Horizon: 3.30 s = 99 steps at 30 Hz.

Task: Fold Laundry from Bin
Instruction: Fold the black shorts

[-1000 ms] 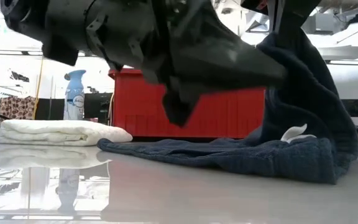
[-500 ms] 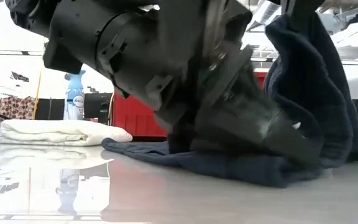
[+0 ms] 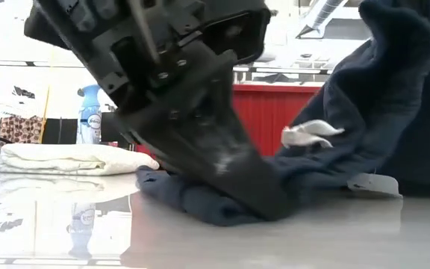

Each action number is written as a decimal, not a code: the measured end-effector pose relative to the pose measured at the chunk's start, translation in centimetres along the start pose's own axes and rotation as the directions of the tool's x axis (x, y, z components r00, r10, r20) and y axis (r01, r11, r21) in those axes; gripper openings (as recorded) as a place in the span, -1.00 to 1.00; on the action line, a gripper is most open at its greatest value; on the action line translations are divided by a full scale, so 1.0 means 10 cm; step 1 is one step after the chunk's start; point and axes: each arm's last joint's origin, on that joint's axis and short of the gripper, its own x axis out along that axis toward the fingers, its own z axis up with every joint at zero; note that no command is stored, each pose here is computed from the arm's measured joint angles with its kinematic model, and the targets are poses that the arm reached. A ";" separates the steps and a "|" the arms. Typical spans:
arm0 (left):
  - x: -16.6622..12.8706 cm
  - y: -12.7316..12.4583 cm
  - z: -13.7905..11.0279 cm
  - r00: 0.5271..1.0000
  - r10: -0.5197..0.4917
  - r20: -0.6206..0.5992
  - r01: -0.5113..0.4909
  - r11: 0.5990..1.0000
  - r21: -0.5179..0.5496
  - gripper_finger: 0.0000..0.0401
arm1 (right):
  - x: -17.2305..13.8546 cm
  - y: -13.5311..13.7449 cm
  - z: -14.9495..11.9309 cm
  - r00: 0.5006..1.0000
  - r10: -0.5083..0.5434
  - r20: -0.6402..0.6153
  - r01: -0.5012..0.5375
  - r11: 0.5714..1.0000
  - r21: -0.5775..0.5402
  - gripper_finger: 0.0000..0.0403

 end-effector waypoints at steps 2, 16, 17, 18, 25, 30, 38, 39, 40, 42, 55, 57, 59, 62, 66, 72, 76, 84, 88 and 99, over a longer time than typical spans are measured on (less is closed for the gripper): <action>-0.06 0.01 0.00 0.999 0.027 -0.033 -0.026 0.999 0.025 -1.00 | -0.01 0.04 0.00 1.000 0.010 0.011 -0.010 1.000 -0.006 -0.85; -0.64 0.00 0.17 0.976 0.200 -0.088 -0.187 0.973 0.134 -1.00 | 0.17 0.09 0.12 0.997 0.048 0.063 -0.050 0.998 0.032 -0.85; -0.71 0.00 0.20 0.972 0.225 -0.068 -0.214 0.967 0.138 -1.00 | 0.17 0.08 0.13 0.996 0.049 0.070 -0.052 0.998 0.038 -0.85; -0.78 -0.01 0.24 0.968 0.247 -0.042 -0.240 0.961 0.137 -1.00 | 0.17 0.06 0.16 0.995 0.058 0.084 -0.062 0.997 0.048 -0.85; -0.90 0.09 0.19 0.926 0.376 0.020 -0.376 0.926 0.031 -1.00 | 0.17 0.07 0.21 0.986 0.121 0.117 -0.123 0.992 0.010 -0.85; -0.85 -0.04 0.12 0.951 0.285 0.120 -0.278 0.958 -0.078 -1.00 | 0.19 0.02 0.23 0.988 0.096 0.122 -0.099 0.995 0.019 -0.85; -0.79 -0.25 0.03 0.933 0.269 0.241 -0.244 0.961 -0.129 -1.00 | 0.22 -0.13 0.29 0.988 0.077 0.131 -0.082 0.996 0.033 -0.85; -0.75 -0.24 0.00 0.933 0.275 0.231 -0.248 0.958 -0.142 -1.00 | 0.23 -0.14 0.30 0.988 0.076 0.131 -0.081 0.996 0.036 -0.85; -0.71 -0.22 -0.02 0.935 0.277 0.220 -0.248 0.957 -0.148 -1.00 | 0.23 -0.15 0.30 0.988 0.075 0.132 -0.081 0.996 0.038 -0.85; -0.64 -0.21 -0.06 0.942 0.266 0.204 -0.236 0.959 -0.158 -1.00 | 0.23 -0.17 0.31 0.988 0.072 0.134 -0.079 0.996 0.043 -0.85; -0.60 -0.06 -0.26 0.942 0.334 0.000 -0.334 0.942 -0.031 -1.00 | 0.26 -0.27 0.34 0.988 0.090 0.127 -0.090 0.996 -0.007 -0.85; -0.59 -0.01 -0.26 0.939 0.344 -0.004 -0.344 0.939 -0.018 -1.00 | 0.27 -0.30 0.35 0.987 0.102 0.123 -0.101 0.995 -0.015 -0.85; -0.58 0.03 -0.25 0.935 0.356 -0.008 -0.356 0.934 -0.011 -1.00 | 0.27 -0.33 0.37 0.985 0.109 0.130 -0.106 0.994 -0.031 -0.85; -0.57 0.11 -0.20 0.924 0.381 0.003 -0.381 0.924 0.004 -1.00 | 0.28 -0.36 0.42 0.977 0.140 0.162 -0.130 0.989 -0.072 -0.85; -0.57 0.22 -0.13 0.909 0.416 0.010 -0.416 0.909 0.014 -1.00 | 0.30 -0.47 0.48 0.970 0.149 0.193 -0.132 0.986 -0.097 -0.85; -0.57 0.25 -0.11 0.901 0.433 0.021 -0.434 0.900 0.034 -1.00 | 0.34 -0.73 0.55 0.966 0.139 0.218 -0.113 0.985 -0.129 -0.85; -0.57 0.25 -0.11 0.900 0.435 0.020 -0.435 0.899 0.043 -1.00 | 0.38 -0.91 0.58 0.963 0.170 0.211 -0.144 0.981 -0.133 -0.85; -0.57 0.26 -0.12 0.887 0.460 0.032 -0.461 0.886 0.049 -1.00 | 0.41 -1.18 0.64 0.942 0.218 0.256 -0.177 0.969 -0.172 -0.86; -0.58 0.27 -0.13 0.879 0.476 0.029 -0.477 0.875 0.080 -1.00 | 0.47 -1.23 0.67 0.932 0.249 0.262 -0.202 0.960 -0.193 -0.86; -0.59 0.29 -0.14 0.860 0.509 0.026 -0.506 0.848 0.160 -1.00 | 0.98 -1.18 0.67 0.935 0.321 0.152 -0.278 0.928 -0.249 -0.86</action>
